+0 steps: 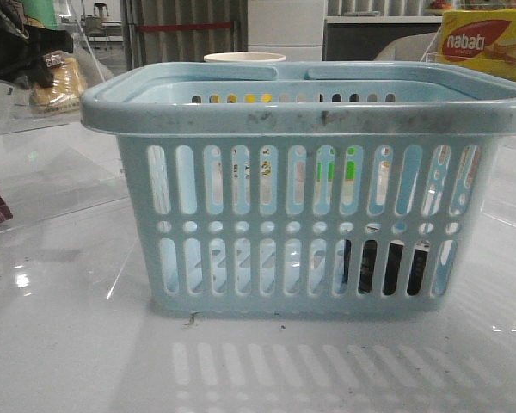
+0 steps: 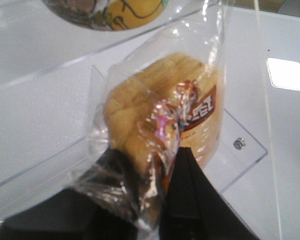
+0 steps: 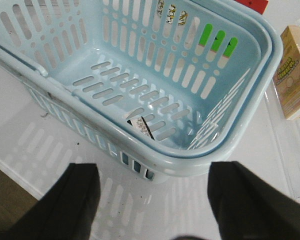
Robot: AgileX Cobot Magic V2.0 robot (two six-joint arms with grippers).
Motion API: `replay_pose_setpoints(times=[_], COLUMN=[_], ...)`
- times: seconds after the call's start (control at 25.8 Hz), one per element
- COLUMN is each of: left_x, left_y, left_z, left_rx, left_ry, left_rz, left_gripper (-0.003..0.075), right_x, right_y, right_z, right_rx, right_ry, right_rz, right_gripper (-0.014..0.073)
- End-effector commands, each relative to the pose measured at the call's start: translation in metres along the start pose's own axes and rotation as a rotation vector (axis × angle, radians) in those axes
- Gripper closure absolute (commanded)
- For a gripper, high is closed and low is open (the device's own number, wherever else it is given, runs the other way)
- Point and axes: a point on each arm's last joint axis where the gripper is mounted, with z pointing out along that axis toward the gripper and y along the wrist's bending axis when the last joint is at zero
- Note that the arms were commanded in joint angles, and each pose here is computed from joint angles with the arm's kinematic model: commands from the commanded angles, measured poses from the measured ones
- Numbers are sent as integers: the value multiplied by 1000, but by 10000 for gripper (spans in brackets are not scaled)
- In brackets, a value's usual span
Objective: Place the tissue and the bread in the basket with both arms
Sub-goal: 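Grasp the bagged bread on the upper shelf with the left gripper, then carry the bread over the basket with the left gripper and release it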
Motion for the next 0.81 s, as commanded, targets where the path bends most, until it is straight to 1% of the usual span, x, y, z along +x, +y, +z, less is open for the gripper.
replay_pose_setpoints(times=[0.0, 0.19, 0.35, 0.46, 0.58, 0.66, 0.77], left_x=[-45, -66, -76, -76, -70, -65, -53], left_y=[-9, -16, -30, -51, -74, -91, -119], left_z=[-54, -104, -153, -187, -211, -223, -229], left_rx=[24, 44, 83, 135, 197, 246, 323], left_ry=[-131, -164, -158, -128, -92, -70, -11], left_rz=[-5, 5, 29, 104, 181, 215, 267], left_gripper=[629, 629, 629, 629, 629, 629, 629], right_x=[-13, -13, -13, -13, -13, -13, -13], right_y=[-1, -1, -1, -1, -1, -1, -1], right_z=[-6, -6, -6, -6, -6, -6, -6], right_rx=[7, 7, 7, 7, 7, 7, 7], right_ry=[-98, -98, -98, -98, -98, -98, -98], right_rz=[-10, -10, -10, -10, -10, -10, -10], right_gripper=[34, 34, 34, 34, 34, 34, 34])
